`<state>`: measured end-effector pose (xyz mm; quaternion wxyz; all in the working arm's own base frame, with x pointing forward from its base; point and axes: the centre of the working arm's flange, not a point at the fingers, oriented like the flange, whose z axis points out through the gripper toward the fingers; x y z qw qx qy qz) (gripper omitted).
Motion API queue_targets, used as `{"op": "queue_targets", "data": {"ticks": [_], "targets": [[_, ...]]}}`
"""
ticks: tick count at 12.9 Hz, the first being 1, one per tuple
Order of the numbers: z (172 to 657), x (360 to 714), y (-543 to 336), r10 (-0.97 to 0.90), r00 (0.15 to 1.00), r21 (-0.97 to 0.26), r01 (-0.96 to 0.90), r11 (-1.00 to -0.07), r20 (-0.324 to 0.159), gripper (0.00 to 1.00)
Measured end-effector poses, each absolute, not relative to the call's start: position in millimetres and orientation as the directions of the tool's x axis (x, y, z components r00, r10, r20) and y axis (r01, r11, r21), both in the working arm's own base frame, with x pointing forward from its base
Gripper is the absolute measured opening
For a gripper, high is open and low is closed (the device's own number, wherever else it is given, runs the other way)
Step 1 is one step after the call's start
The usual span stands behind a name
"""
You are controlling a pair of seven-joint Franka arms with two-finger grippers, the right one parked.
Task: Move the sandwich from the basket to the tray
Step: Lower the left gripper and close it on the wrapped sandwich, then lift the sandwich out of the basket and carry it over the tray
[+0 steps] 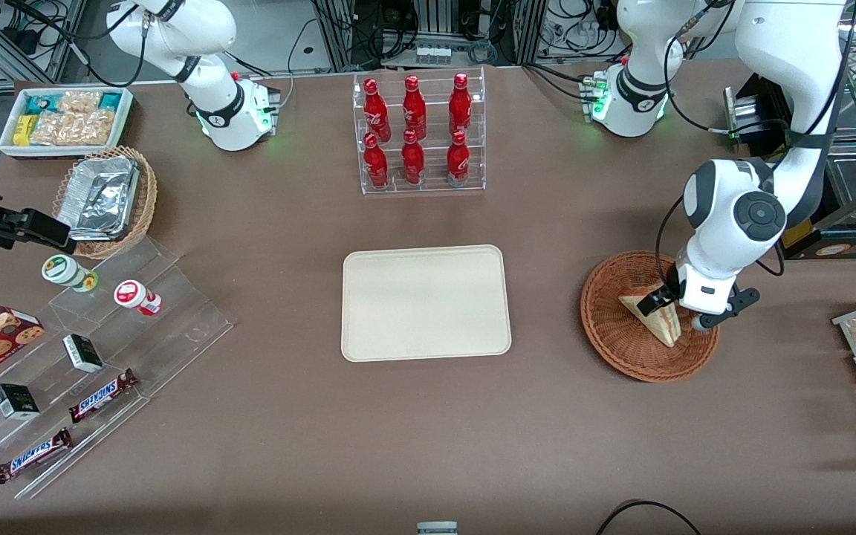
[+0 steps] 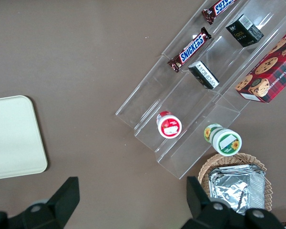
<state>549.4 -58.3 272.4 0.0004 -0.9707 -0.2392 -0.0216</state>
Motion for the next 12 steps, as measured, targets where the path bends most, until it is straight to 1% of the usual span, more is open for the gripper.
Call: {"op": "queue_targets", "data": {"ticks": [4,5,6,9,10,11,12], "targets": [[257,545,-58,0.464,0.885,-0.004,0.464,-0.886,0.020,1.00],[253,545,-59,0.463,0.886,0.000,0.464,-0.886,0.023,0.99],[250,545,-59,0.463,0.886,0.000,0.463,-0.886,0.022,0.95],[246,545,-59,0.463,0.886,-0.002,0.463,-0.886,0.018,0.57],[247,546,-59,0.462,0.886,0.000,0.463,-0.887,0.021,0.47],[250,548,-60,0.462,0.886,0.001,0.462,-0.887,0.023,0.37],[256,551,-60,0.462,0.887,-0.003,0.462,-0.887,0.019,0.33]]}}
